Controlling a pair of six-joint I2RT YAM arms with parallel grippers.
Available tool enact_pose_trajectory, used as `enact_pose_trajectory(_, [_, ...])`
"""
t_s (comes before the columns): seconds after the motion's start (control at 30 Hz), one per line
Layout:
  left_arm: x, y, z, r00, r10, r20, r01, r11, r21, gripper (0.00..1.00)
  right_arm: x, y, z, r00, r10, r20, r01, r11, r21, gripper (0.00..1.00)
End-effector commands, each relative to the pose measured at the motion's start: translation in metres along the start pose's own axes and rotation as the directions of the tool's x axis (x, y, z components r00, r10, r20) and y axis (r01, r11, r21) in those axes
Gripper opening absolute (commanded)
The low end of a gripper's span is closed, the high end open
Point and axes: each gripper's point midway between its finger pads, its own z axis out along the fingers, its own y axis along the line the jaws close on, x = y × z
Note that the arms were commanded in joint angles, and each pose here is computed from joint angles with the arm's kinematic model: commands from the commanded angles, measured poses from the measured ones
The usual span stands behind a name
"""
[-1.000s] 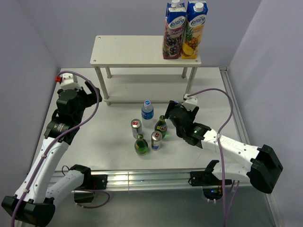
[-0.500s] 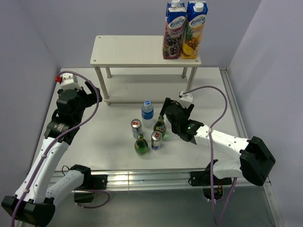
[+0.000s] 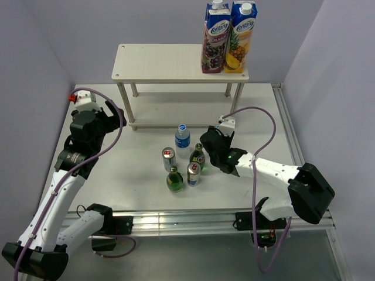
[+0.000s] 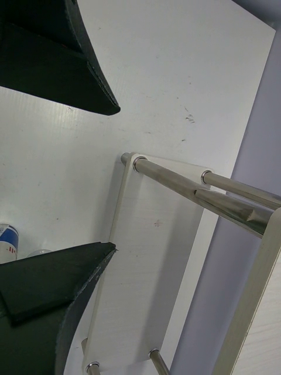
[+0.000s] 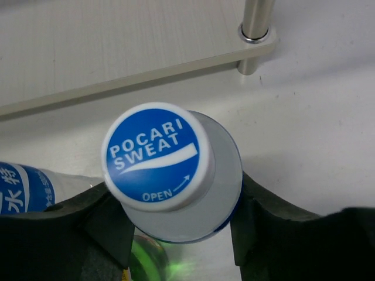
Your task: Place and organize the beverage onto the shelf
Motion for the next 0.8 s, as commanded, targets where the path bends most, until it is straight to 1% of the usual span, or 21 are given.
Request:
enact_pose_trajectory(0.0, [-0.005,-0.001,-0.004,1.0,0.012,0.014,-0.012,1.0,0.015,0.97,-0.01,-0.005,0.004,0.999,0.012,0.032,-0.014,0.999,0.051,0.52])
enact_pose_trajectory(0.03, [-0.006,-0.001,-0.004,1.0,0.013,0.015,-0.013,1.0,0.015,0.97,-0.011,-0.003,0.004,0.999,0.005,0.032,-0.006,0.999,0.042,0.35])
enact_pose_trajectory(0.07, [-0.006,-0.001,-0.004,1.0,0.01,0.018,-0.011,1.0,0.016,0.97,-0.011,-0.003,0.005,1.0,0.001,0.03,-0.003,0.999,0.047,0.01])
enact_pose_trajectory(0.2, [-0.006,0.0,-0.004,1.0,0.012,0.018,-0.013,1.0,0.011,0.97,-0.019,-0.004,0.004,0.999,-0.018,0.038,0.015,0.998,0.067,0.0])
enact_pose_trajectory(0.27, [-0.006,0.001,-0.004,1.0,0.013,0.019,-0.013,1.0,0.007,0.97,-0.039,-0.005,-0.005,0.998,-0.016,0.065,0.012,0.997,0.07,0.0])
enact_pose_trajectory(0.33, [-0.006,0.001,-0.004,1.0,0.012,0.019,-0.012,1.0,0.002,0.97,-0.072,-0.004,-0.019,0.994,0.015,0.11,-0.021,0.998,0.058,0.0])
enact_pose_trajectory(0.37, [-0.006,0.002,-0.005,1.0,0.01,0.02,-0.01,1.0,-0.001,0.97,-0.085,-0.003,-0.025,0.992,0.009,0.124,-0.016,0.999,0.051,0.0])
enact_pose_trajectory(0.43, [-0.007,0.002,-0.005,1.0,0.011,0.023,-0.011,1.0,-0.005,0.97,-0.129,0.004,-0.045,0.985,0.043,0.167,-0.045,0.999,0.006,0.0])
enact_pose_trajectory(0.47, [-0.008,0.002,-0.005,1.0,0.011,0.024,-0.011,1.0,-0.004,0.97,-0.145,0.007,-0.052,0.983,0.026,0.18,-0.025,1.0,-0.008,0.0])
enact_pose_trajectory(0.5, [-0.008,0.003,-0.005,1.0,0.01,0.023,-0.01,1.0,-0.006,0.97,-0.177,0.014,-0.066,0.978,0.048,0.204,-0.041,0.998,-0.039,0.0])
enact_pose_trajectory(0.57, [-0.008,0.004,-0.005,1.0,0.011,0.027,-0.01,1.0,-0.012,0.97,-0.204,0.024,-0.077,0.977,0.02,0.211,-0.007,0.998,-0.066,0.0])
enact_pose_trajectory(0.6, [-0.008,0.004,-0.005,1.0,0.011,0.025,-0.011,1.0,-0.011,0.97,-0.237,0.029,-0.094,0.97,0.049,0.238,-0.026,0.995,-0.099,0.0])
enact_pose_trajectory(0.67, [-0.009,0.004,-0.005,1.0,0.012,0.029,-0.012,1.0,-0.012,0.97,-0.26,0.042,-0.101,0.968,0.029,0.248,0.003,0.992,-0.128,0.0])
enact_pose_trajectory(0.7, [-0.007,0.004,-0.004,1.0,0.012,0.025,-0.011,1.0,-0.015,0.97,-0.29,0.047,-0.119,0.957,0.07,0.282,-0.022,0.985,-0.171,0.0])
enact_pose_trajectory(0.73, [-0.008,0.005,-0.004,1.0,0.011,0.027,-0.011,1.0,-0.016,0.97,-0.299,0.056,-0.118,0.956,0.047,0.289,0.006,0.984,-0.18,0.0])
enact_pose_trajectory(0.77, [-0.008,0.005,-0.004,1.0,0.011,0.025,-0.01,1.0,-0.02,0.97,-0.311,0.063,-0.124,0.952,0.054,0.301,0.011,0.978,-0.209,0.0])
